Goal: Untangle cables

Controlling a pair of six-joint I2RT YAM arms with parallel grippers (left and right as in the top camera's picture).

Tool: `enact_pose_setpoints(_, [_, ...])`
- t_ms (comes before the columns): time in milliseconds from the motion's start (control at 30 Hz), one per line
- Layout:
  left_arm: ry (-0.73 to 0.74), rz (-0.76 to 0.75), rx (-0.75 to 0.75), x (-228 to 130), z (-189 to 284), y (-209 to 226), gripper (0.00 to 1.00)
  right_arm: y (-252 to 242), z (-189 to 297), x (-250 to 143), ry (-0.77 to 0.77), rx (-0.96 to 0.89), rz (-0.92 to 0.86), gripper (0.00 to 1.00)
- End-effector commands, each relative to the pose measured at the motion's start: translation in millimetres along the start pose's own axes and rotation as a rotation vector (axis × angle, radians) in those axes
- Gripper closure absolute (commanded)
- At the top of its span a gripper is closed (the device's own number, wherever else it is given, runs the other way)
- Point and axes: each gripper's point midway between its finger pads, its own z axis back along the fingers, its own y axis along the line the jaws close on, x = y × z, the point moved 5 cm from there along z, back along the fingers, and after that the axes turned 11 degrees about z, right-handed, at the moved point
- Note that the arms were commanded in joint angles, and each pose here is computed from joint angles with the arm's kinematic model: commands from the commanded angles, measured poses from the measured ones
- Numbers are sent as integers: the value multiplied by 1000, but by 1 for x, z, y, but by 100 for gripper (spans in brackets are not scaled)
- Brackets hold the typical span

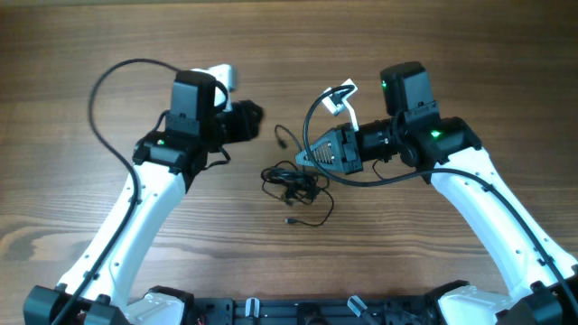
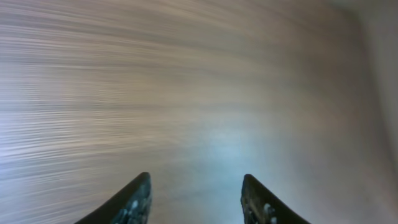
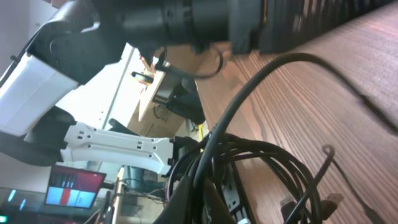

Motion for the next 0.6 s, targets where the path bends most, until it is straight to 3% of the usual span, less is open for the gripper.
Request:
enact_pose_setpoints(0, [-172,159,243,27,9,44,45,8,0,0,3,41,8,96])
enact_pose_setpoints(100, [13,24,98,6,6,30,30,7,0,0,2,39,12,96])
enact_pose_setpoints(233, [211,-187,-95,-25,9,12,31,6,0,1,1,32,13,96])
enact_pose_setpoints(300, [311,-321,-303,-42,18,-7,34,6,0,1,1,32,14,96])
enact_pose_setpoints(567, [390,-488,-674,-62,49,-19,32,6,0,-1,5,32,-9,96])
